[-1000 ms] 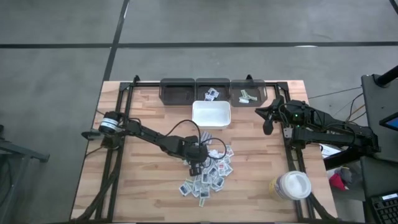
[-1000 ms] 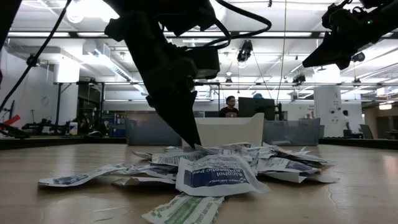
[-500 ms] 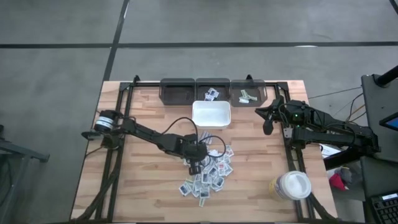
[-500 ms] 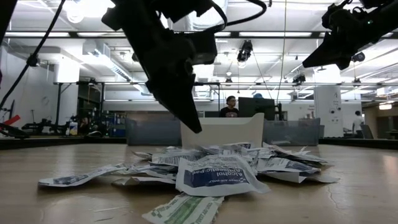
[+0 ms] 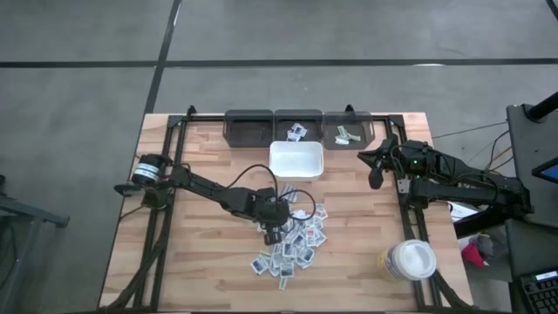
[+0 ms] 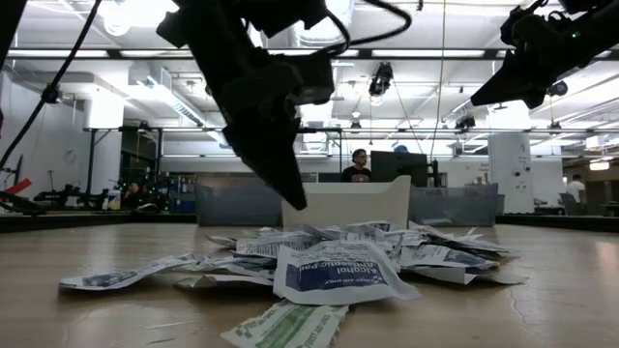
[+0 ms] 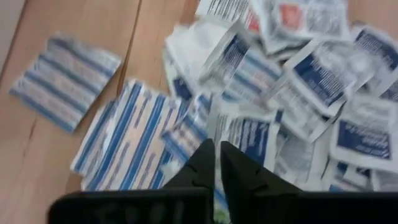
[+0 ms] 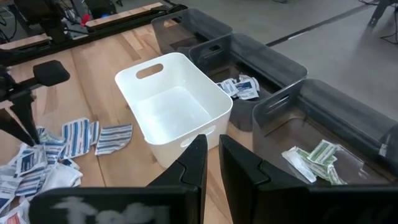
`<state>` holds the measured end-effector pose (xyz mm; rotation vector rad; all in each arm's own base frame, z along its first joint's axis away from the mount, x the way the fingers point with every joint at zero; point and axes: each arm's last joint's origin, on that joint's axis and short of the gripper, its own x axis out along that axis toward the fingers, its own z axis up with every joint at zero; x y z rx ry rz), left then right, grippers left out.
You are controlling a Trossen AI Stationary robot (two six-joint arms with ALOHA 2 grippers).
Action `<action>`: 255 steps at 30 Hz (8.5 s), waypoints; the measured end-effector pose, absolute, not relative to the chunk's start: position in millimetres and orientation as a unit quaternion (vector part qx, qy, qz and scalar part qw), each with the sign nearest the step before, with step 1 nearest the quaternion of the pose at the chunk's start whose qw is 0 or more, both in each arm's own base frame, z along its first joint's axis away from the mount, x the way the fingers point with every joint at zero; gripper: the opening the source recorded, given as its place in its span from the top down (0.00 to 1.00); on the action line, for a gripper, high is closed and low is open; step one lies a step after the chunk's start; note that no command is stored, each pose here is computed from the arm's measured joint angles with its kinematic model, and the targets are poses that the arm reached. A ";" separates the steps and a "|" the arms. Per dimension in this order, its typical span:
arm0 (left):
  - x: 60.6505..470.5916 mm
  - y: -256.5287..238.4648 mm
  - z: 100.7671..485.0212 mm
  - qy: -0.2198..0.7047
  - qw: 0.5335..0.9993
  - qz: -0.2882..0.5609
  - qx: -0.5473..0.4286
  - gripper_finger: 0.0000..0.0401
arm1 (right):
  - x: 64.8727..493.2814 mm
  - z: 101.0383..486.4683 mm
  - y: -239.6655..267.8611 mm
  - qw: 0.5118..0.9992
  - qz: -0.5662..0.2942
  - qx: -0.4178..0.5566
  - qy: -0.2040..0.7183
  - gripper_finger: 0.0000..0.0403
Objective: Pick & Place First Aid Supplies
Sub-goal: Put the blue alcohol pad into the middle gray bin
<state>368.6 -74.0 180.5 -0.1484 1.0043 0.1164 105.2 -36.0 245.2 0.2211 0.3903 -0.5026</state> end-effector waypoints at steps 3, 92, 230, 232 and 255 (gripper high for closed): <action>365.5 -73.3 178.6 0.496 0.863 0.064 -0.075 0.84 | 105.2 245.1 -36.0 0.944 -0.247 0.108 0.192 0.90; 377.0 -72.6 176.1 0.492 0.867 0.072 -0.028 1.00 | 105.3 243.1 -36.0 0.943 -0.247 0.108 0.195 0.90; 434.8 237.0 244.9 0.430 0.841 0.185 0.271 1.00 | 105.4 242.2 -36.0 0.943 -0.247 0.110 0.196 0.90; 436.0 241.0 242.6 0.455 0.835 0.167 0.259 1.00 | 105.4 242.2 -36.0 0.943 -0.247 0.110 0.196 0.90; 431.7 263.6 220.8 0.524 0.830 0.116 0.155 0.97 | 105.5 242.2 -36.1 0.942 -0.247 0.110 0.196 0.90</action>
